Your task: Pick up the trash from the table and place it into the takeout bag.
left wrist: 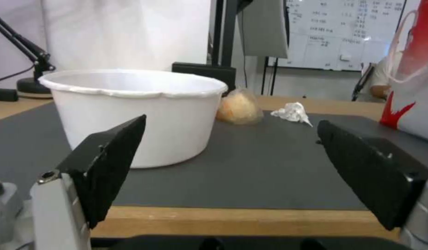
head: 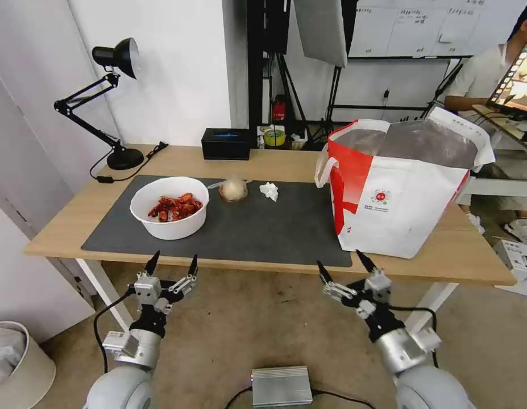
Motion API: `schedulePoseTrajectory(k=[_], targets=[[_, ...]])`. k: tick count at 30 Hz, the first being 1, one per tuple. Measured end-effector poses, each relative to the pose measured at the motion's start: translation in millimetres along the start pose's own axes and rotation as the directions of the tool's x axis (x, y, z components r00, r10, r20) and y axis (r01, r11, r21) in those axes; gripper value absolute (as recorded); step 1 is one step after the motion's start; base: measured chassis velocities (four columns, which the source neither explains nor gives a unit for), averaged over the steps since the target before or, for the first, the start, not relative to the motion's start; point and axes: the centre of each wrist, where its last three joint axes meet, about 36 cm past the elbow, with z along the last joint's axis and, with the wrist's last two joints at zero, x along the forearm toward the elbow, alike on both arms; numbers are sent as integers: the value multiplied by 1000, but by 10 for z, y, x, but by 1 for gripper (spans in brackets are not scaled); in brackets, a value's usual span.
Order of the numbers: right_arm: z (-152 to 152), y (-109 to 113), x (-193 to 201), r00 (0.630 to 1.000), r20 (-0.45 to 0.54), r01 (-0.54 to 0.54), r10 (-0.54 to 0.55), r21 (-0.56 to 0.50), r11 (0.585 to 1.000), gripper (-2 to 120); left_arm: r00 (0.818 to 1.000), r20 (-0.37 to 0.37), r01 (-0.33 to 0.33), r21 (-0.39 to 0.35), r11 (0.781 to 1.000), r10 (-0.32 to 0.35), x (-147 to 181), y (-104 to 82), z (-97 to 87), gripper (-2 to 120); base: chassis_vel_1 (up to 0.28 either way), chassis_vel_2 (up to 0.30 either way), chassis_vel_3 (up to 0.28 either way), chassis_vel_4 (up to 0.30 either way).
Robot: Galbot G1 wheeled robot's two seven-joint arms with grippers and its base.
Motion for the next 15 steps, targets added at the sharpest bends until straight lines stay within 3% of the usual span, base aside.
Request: schedulePoseTrajectory(k=[6, 15], targets=[[-325, -70, -524, 997, -44, 58, -59, -32, 998, 100, 1000, -7, 0, 9, 1000, 0, 23, -32, 15, 100, 0, 0, 0, 0], [-418, -153, -1311, 992, -114, 42, -43, -14, 999, 100, 1000, -18, 6, 5, 1000, -6, 60, -6, 40, 100, 0, 0, 0, 0]])
